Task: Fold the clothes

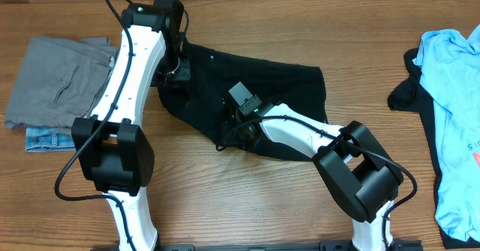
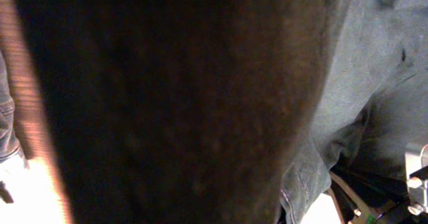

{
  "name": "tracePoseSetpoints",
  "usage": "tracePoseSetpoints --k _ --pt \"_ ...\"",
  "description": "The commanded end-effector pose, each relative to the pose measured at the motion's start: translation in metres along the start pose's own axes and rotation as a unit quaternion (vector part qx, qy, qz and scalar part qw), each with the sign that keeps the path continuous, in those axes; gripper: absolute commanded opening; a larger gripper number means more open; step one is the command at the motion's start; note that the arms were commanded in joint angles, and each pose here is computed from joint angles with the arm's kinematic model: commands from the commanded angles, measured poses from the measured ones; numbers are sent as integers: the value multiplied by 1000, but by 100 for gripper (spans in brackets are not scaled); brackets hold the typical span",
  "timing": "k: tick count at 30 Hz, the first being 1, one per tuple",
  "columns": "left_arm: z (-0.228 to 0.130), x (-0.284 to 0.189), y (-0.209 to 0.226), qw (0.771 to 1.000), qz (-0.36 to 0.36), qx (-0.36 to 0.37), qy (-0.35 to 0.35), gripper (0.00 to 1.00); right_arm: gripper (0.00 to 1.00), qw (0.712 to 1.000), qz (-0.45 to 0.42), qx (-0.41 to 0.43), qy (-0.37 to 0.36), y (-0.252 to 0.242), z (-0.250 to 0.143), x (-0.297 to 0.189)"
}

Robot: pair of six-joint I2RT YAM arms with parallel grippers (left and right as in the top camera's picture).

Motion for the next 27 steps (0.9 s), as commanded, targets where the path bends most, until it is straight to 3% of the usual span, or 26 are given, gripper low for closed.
tracePoseSetpoints --k 1,7,11,19,27 --pt "3 -22 2 1000 2 3 -31 4 4 1000 -7 -5 3 -1 -6 -4" --pt "3 -22 2 1000 2 3 -30 4 4 992 -51 -25 -109 14 54 -97" --pt "3 -22 2 1000 2 3 -30 4 4 990 -39 1 -136 18 79 -134" --pt "3 -22 2 1000 0 3 -30 4 4 989 -16 12 -144 15 94 -123" --pt "3 -22 2 1000 0 3 -30 4 4 997 -31 26 -68 2 75 -38"
Point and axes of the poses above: each gripper's point midway between its finger pads, its own x axis out along the fingers, its own y axis along the line the jaws close on, z = x × y, the point moved 1 cm from there along -x, back along the fingers, and after that the axes turned 1 degree about x, right-handed, at the moved point
